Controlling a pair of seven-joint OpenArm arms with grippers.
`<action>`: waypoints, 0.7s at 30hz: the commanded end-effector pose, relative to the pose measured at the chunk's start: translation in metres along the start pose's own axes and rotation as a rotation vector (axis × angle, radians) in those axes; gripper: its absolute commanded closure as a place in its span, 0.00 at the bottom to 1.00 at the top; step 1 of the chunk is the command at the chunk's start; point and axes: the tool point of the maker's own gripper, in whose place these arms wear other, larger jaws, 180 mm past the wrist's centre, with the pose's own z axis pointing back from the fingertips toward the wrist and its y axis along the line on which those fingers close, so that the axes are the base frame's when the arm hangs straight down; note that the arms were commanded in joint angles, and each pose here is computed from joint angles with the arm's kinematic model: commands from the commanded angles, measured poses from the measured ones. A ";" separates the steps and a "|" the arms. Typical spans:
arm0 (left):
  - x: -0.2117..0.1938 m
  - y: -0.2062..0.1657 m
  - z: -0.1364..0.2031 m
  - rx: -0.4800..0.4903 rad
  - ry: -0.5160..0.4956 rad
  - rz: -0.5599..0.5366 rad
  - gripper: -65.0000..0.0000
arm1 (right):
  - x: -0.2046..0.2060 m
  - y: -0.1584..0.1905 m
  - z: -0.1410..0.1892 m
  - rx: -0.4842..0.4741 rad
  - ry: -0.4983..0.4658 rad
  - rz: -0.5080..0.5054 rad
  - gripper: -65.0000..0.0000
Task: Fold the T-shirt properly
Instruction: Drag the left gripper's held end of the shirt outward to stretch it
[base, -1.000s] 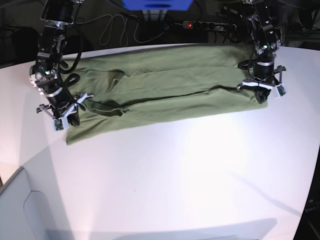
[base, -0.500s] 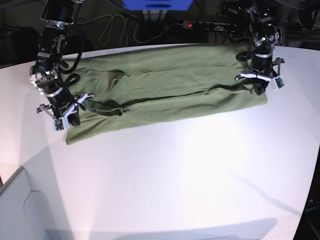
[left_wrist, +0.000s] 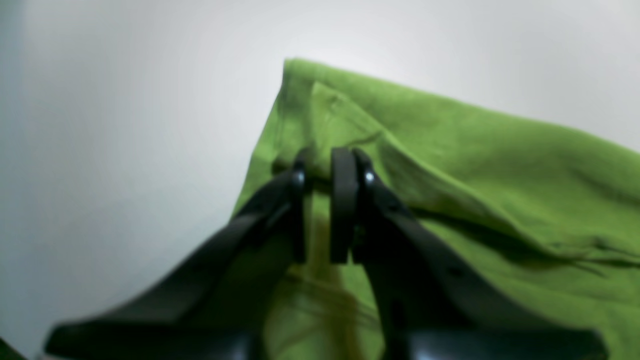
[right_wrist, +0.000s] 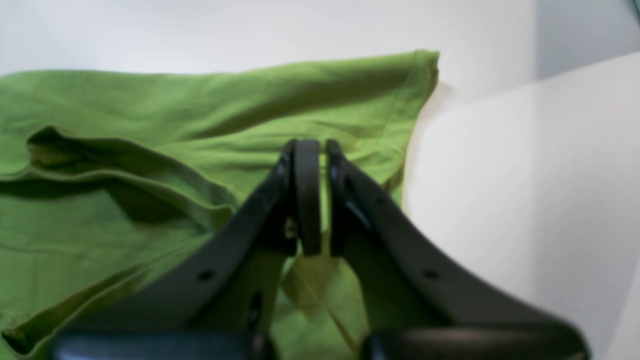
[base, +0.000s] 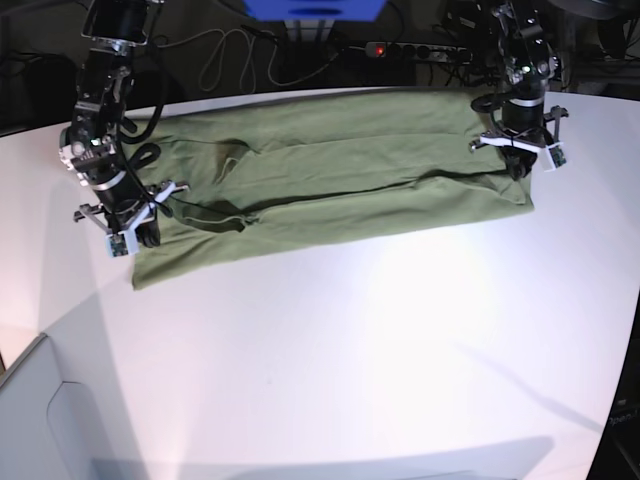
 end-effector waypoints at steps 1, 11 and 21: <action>0.025 0.000 0.003 -0.004 -0.080 -0.014 0.90 | 0.018 -0.003 0.003 0.001 -0.059 0.010 1.00; 0.073 -0.015 -0.009 -0.020 -0.163 0.009 0.90 | 0.016 -0.002 0.003 0.002 -0.056 0.008 1.00; 0.041 -0.042 -0.021 -0.047 0.021 -0.113 0.90 | 0.011 -0.002 0.004 0.002 -0.043 0.010 1.00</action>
